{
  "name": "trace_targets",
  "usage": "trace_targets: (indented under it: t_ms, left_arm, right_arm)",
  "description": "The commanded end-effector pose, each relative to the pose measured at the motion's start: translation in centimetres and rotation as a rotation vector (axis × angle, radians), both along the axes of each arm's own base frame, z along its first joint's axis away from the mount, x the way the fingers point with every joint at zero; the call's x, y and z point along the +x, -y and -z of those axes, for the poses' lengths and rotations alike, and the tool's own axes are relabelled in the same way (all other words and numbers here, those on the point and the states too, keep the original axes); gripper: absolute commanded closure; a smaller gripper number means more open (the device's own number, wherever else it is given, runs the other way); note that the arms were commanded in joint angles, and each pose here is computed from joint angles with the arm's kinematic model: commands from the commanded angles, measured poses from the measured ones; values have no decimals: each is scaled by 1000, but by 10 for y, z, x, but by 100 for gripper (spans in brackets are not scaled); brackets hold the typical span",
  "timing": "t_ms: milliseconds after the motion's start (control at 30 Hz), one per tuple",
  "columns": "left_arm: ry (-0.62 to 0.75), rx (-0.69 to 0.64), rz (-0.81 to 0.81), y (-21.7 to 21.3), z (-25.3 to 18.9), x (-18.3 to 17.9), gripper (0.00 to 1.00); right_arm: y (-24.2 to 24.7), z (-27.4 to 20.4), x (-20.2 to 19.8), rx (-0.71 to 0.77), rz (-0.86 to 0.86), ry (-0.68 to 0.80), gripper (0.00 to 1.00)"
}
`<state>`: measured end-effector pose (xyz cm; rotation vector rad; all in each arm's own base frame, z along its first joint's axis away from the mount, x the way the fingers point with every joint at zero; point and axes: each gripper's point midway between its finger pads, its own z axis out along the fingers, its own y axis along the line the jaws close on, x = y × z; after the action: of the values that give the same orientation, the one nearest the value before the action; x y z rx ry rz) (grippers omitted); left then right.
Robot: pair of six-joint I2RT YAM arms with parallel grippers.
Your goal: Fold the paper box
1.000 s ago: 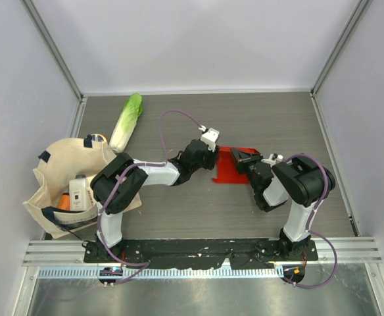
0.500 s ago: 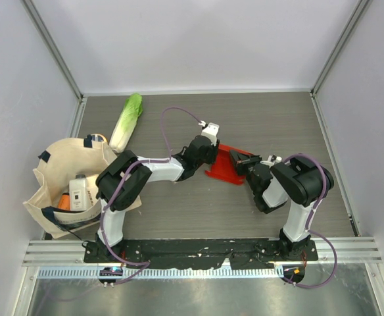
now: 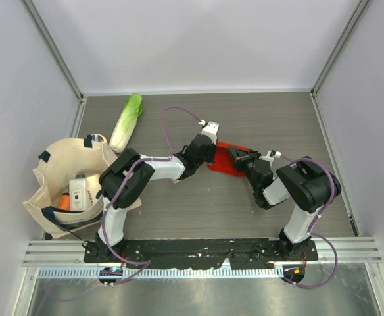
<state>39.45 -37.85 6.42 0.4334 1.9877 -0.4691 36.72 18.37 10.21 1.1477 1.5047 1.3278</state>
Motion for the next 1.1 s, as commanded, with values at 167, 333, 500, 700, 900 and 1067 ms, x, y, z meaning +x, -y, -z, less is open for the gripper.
trace_targets:
  t_ms: [167,333,500,700,900,1067]
  left_arm:
    - [69,-240,-42,27,-47,13,84]
    - [54,-196,-11,0,-46,-6,79]
    - [69,-178,66,-29,-65,-30,71]
    - [66,-131,96,-61,-61,-43,65]
    - [124,-14,128,-61,-51,-16,48]
    - [174,-64,226,-36,-42,-9,44]
  right_arm:
    - [-32,-14,-10,15,-156,-27,99]
    - [-21,-14,-7,60,-155,-46,99]
    - [-16,-13,2,80,-170,-101,99]
    - [-8,-15,6,85,-167,-117,99]
    - [-9,-17,9,93,-176,-115,99]
    - [-10,-17,11,104,-177,-115,99]
